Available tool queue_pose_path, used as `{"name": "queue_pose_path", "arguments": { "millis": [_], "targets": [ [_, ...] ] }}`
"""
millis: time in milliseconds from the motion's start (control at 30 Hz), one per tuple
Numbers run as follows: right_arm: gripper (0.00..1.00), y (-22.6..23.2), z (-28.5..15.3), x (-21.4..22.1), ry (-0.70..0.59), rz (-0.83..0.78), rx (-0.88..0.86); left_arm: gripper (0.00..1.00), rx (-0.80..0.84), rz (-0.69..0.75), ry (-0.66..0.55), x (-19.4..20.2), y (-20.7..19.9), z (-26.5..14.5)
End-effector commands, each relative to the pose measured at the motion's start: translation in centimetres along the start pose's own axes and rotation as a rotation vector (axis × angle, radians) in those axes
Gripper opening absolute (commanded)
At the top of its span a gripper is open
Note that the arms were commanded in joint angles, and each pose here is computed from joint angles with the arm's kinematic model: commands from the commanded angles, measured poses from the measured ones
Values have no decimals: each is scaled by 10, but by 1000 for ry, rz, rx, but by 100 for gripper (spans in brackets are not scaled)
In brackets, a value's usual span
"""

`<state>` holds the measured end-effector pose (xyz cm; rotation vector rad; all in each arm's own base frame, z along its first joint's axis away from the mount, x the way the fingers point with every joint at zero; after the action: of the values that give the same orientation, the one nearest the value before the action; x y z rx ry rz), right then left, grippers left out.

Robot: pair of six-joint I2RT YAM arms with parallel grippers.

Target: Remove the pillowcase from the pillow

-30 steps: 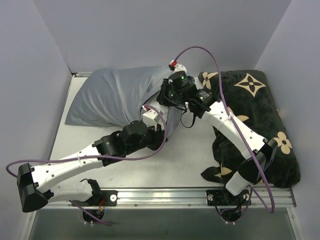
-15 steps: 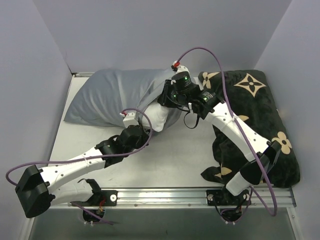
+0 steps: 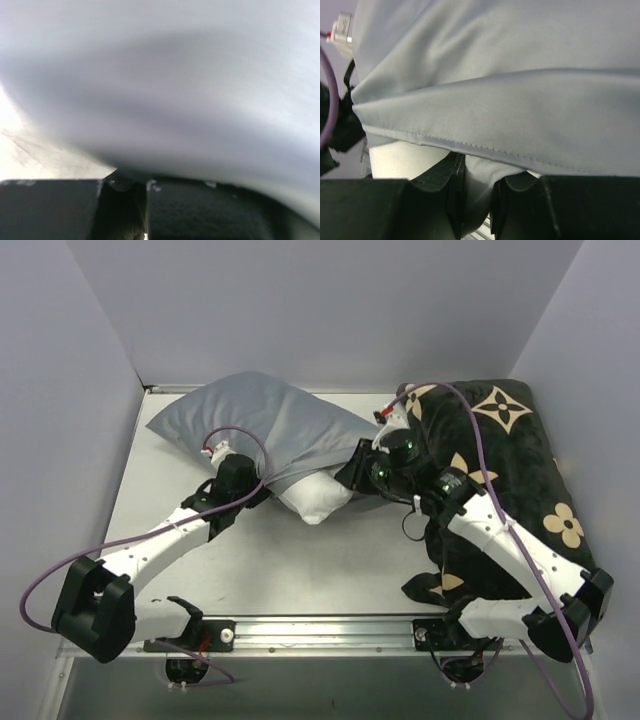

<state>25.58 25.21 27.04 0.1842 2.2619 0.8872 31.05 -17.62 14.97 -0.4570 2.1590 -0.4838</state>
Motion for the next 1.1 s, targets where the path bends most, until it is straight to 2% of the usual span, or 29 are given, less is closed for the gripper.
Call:
{"name": "queue_pose_path", "arguments": {
  "millis": [0, 67, 167, 200, 267, 300, 367, 433, 600, 800, 833, 867, 1067],
  "targets": [
    [0, 12, -17, 9, -56, -58, -98, 0, -291, -13, -60, -37, 67, 25],
    [0, 5, -2, 49, 34, -104, -89, 0, -300, -13, -82, -56, 68, 31],
    [0, 10, 24, 83, 118, -150, -112, 4, -312, 4, -45, -65, 76, 46],
    [0, 16, 37, 100, 167, -169, -126, 13, -289, 8, -18, -65, 72, 51],
    [0, 28, 49, 108, 207, -168, -169, 24, -267, 53, -1, -67, 70, 53],
    [0, 31, 61, 115, 236, -165, -175, 40, -255, 67, -3, -68, 68, 50],
    [0, 48, 72, 110, 246, -137, -221, 57, -229, 95, 4, -66, 67, 43],
    [0, 58, 89, 112, 310, -83, -283, 71, -201, 116, -3, -67, 65, 30],
    [0, 102, 115, 92, 339, 33, -405, 80, -187, 160, -18, -76, 61, -11],
    [0, 118, 132, 55, 329, 178, -499, 88, -231, 172, -113, -89, 72, -76],
    [0, 119, 133, 50, 320, 185, -505, 95, -233, 167, -127, -91, 72, -84],
    [0, 119, 134, 43, 308, 193, -507, 97, -225, 165, -137, -92, 71, -91],
    [0, 129, 140, 24, 289, 229, -531, 97, -118, 137, -166, -88, 61, -138]
  ]
}}
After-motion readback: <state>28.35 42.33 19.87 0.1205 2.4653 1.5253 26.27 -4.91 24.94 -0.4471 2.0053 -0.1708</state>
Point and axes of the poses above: each gripper's point midway between its finger pads, its own z axis out along the fingers, its own y axis along the line the jaws close on, x = y × z, the point moved 2 cm from there along -z, back along the fingers, and after that the axes turned 11 degrees about z, right-handed, at the moved point
